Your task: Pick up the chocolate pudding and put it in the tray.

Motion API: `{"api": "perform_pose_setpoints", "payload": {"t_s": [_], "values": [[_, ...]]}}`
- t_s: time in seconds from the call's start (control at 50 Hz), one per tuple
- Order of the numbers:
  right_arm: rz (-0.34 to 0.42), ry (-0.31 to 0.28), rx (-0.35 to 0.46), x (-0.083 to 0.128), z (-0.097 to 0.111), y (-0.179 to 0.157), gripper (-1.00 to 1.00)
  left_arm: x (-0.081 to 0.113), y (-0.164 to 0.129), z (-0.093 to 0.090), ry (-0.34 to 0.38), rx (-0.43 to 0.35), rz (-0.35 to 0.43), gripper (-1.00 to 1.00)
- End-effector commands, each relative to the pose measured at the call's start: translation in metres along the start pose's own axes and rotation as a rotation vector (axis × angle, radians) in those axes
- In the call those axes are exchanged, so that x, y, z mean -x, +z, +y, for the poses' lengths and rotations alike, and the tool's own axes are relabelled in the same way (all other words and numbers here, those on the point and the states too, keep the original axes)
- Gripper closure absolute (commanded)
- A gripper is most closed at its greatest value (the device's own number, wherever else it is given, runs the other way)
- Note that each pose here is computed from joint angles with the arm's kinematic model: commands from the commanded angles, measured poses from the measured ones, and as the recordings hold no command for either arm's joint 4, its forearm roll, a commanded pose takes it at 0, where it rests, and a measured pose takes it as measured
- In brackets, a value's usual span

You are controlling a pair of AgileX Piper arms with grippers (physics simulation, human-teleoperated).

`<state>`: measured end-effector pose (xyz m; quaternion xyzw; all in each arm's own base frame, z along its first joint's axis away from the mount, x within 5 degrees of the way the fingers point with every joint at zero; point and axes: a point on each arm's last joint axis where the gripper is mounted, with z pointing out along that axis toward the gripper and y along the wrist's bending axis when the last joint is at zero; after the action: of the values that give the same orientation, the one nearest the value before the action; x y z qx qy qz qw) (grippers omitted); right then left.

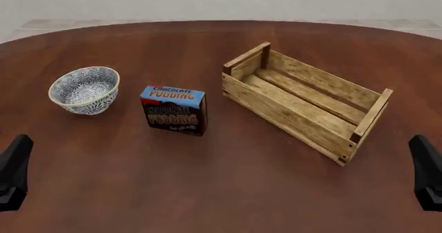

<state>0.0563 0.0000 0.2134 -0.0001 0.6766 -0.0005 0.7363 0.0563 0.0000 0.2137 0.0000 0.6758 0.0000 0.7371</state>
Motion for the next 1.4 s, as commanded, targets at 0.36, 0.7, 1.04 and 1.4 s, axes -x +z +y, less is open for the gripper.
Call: {"api": "perform_pose_setpoints", "payload": {"t_s": [0.36, 0.7, 1.04, 1.4], "values": [[0.003, -0.032, 0.022, 0.003, 0.001, 0.001, -1.00, 0.001, 0.000, 0.000, 0.000, 0.000, 0.001, -1.00], [-0.001, -0.020, 0.036, 0.061, 0.002, 0.015, -1.00, 0.001, 0.000, 0.000, 0.000, 0.000, 0.001, -1.00], [0.066, -0.119, 0.129, 0.114, 0.013, 0.056, -1.00, 0.001, 0.000, 0.000, 0.000, 0.000, 0.001, -1.00], [0.072, -0.211, 0.295, 0.155, 0.045, 0.112, -1.00, 0.001, 0.000, 0.000, 0.000, 0.000, 0.001, -1.00]]}}
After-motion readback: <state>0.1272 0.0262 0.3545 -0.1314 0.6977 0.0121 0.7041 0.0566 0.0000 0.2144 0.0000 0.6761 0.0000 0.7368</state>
